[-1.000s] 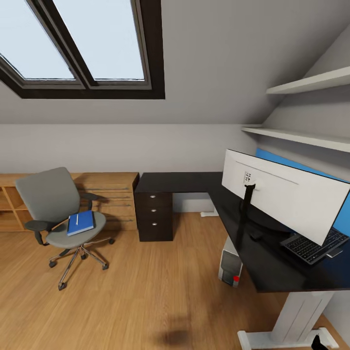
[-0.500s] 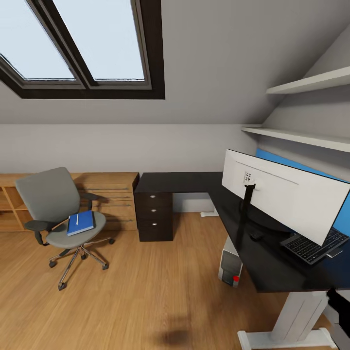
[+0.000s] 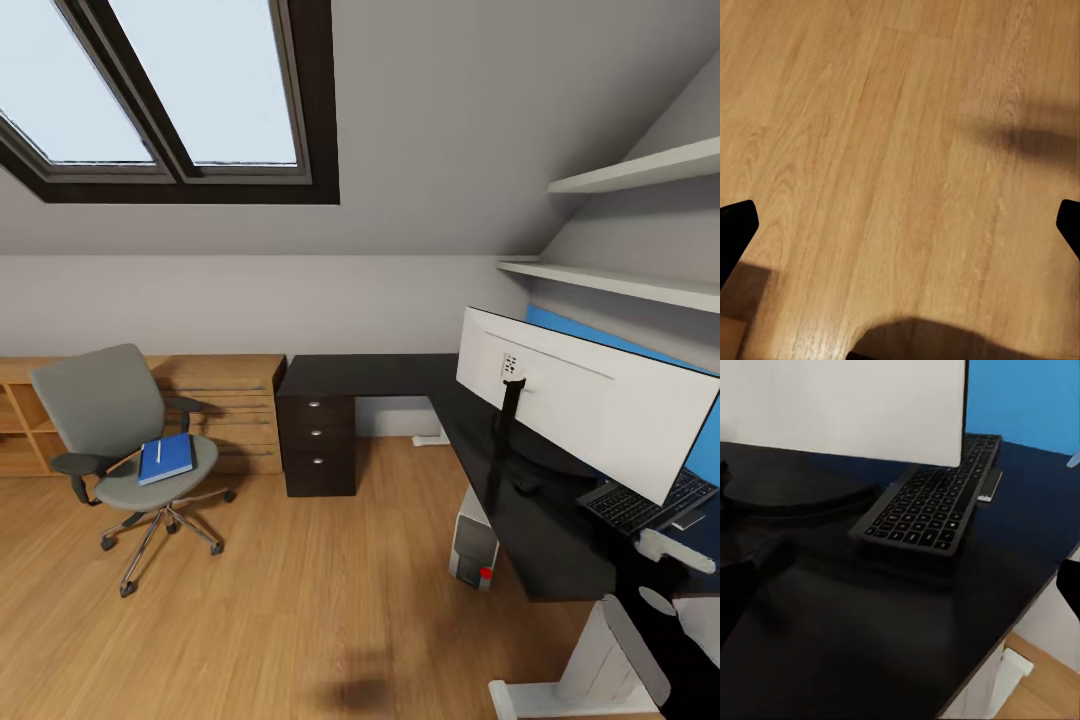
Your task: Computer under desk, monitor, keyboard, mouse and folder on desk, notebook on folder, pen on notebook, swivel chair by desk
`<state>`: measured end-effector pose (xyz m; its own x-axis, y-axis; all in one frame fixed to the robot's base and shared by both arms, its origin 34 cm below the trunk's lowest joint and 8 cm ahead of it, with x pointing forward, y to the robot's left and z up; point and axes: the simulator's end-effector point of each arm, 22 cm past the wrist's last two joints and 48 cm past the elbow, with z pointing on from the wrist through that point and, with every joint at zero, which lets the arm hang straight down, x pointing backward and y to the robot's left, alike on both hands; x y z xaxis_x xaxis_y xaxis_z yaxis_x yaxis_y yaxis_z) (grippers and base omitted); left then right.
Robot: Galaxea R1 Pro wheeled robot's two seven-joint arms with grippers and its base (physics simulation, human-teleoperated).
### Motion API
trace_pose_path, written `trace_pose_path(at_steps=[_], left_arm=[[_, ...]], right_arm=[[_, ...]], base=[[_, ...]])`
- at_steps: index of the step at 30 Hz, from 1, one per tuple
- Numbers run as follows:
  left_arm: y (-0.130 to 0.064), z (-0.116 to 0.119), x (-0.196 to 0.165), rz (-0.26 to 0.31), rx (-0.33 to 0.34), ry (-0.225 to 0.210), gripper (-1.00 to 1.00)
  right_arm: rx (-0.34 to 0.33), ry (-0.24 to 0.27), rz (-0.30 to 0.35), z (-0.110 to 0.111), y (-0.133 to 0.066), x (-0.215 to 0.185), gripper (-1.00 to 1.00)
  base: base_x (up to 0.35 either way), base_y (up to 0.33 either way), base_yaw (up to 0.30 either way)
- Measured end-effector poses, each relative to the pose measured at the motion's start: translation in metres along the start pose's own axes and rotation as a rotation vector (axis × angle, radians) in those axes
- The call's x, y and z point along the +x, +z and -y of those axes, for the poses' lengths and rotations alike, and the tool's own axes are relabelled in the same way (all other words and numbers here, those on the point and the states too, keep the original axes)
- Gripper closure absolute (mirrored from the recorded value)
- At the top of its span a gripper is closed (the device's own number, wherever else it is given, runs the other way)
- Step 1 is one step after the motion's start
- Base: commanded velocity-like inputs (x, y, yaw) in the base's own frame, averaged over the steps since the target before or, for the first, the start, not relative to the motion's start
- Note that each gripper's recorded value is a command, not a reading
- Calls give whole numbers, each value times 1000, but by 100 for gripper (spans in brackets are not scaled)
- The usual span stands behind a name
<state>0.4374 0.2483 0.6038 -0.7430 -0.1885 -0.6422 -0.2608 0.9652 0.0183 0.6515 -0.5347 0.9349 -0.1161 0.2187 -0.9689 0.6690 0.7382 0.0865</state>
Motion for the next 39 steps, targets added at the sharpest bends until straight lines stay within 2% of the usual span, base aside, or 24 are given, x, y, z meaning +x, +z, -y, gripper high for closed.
trace_pose_path(at_steps=[1,2,3,5,6,7,9,11,13,14,15,17,18,22,25,31,39], left_arm=[[0,0,0,0,0,0,-100],[0,7,-7,10,10,-6,-100],[0,11,-10,16,14,-10,-100],[0,25,-28,51,33,-28,-100],[-2,54,-64,107,71,-62,-100],[-3,64,-93,152,88,-76,-100],[-4,76,-114,128,112,-77,-100],[-17,100,-158,80,164,-71,-100],[-26,108,-183,88,186,-73,-100],[-42,114,-219,108,215,-80,-100],[-47,114,-232,132,221,-85,-100],[-49,114,-236,135,224,-87,-100],[-49,111,-237,133,219,-82,-100],[-48,109,-237,131,217,-80,-100],[-49,110,-236,130,217,-78,-100],[-48,110,-234,125,217,-78,-100],[-46,111,-226,108,216,-73,-100]], right_arm=[[-15,-8,-5,-9,-2,2,-100],[-75,-22,-29,-50,-6,1,-100],[-88,-24,-35,-60,-6,-2,-100],[-115,-37,-89,-88,-3,-5,-100],[-133,-58,-184,-120,2,1,-100],[-139,-53,-185,-128,3,-5,-100],[-139,-59,-219,-135,3,5,-100],[-136,-81,-276,-141,0,32,-100],[-139,-94,-292,-145,-3,41,-100],[-167,-145,-306,-159,-11,55,-100],[-177,-158,-307,-162,-13,58,-100],[-200,-183,-311,-169,-17,63,-100],[-251,-240,-359,-180,-29,96,-100],[-261,-266,-381,-181,-29,112,-100],[-252,-256,-359,-180,-22,109,-100],[-234,-196,-260,-177,-13,97,-100],[-219,-185,-226,-170,-9,95,-100]], base=[[0,0,0],[0,0,0],[0,0,0],[0,0,0],[0,0,0],[0,0,0],[0,0,0],[0,0,0],[0,0,0],[0,0,0],[0,0,0],[0,0,0],[0,0,0],[19,2,0],[165,37,0],[281,40,0],[324,6,0]])
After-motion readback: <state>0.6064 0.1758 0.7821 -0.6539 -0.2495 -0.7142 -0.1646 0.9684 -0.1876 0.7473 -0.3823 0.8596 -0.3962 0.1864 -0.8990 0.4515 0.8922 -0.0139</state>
